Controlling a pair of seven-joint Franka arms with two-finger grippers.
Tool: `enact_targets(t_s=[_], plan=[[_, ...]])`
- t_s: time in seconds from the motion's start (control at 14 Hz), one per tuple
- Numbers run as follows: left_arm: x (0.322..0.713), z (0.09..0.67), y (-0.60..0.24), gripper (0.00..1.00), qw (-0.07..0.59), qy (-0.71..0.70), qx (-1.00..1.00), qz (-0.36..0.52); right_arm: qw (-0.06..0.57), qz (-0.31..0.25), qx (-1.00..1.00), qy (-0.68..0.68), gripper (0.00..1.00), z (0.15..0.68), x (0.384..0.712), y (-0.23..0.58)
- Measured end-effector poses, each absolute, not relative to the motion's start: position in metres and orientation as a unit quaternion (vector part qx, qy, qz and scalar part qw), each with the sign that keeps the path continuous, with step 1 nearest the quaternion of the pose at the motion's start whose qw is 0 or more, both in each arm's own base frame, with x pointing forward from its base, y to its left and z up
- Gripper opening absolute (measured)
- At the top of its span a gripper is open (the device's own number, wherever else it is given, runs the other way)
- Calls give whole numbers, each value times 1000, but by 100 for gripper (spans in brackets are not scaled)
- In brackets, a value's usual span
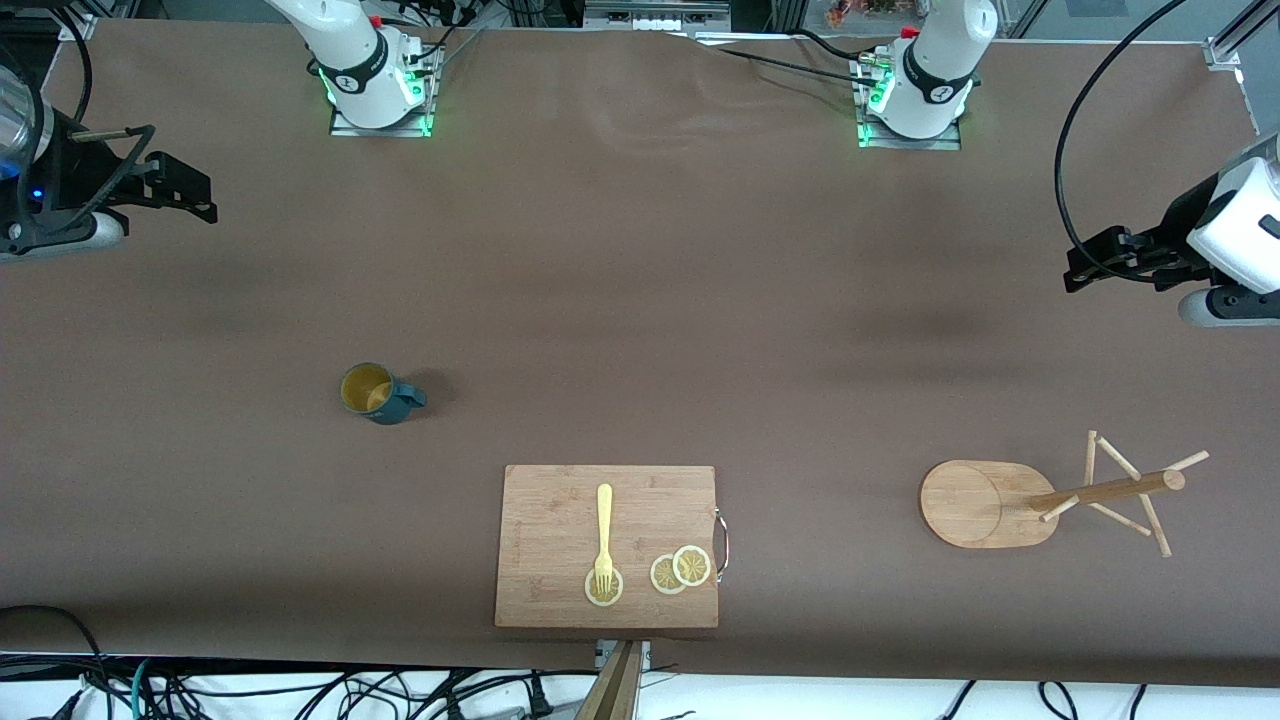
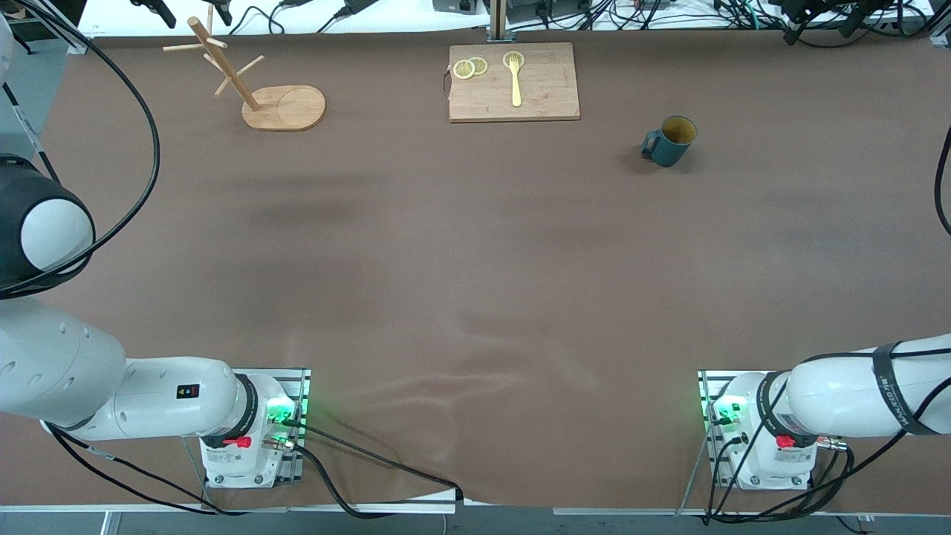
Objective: Pass cup and hang on rack
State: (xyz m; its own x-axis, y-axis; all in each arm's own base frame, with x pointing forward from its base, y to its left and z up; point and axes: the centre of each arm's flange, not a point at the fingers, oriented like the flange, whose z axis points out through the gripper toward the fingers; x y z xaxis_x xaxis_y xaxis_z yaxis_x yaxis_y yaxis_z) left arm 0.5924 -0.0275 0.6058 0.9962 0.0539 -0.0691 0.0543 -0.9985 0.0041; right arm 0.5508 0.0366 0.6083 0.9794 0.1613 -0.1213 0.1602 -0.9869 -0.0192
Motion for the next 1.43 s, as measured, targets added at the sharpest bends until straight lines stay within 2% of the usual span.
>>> enact_targets(t_s=[0.36,0.86,1.08,1.43], plan=[[592,605,-27,100,3,27,999,-35,5,48,-996,-80,100,555,566,37],[592,604,-27,100,3,28,999,-36,4,21,-997,-79,100,411,575,38],[593,603,-26,100,3,28,999,-37,4,9,-997,-79,100,355,592,39],[593,603,-25,100,2,29,999,-38,5,-8,-997,-81,99,292,610,44]])
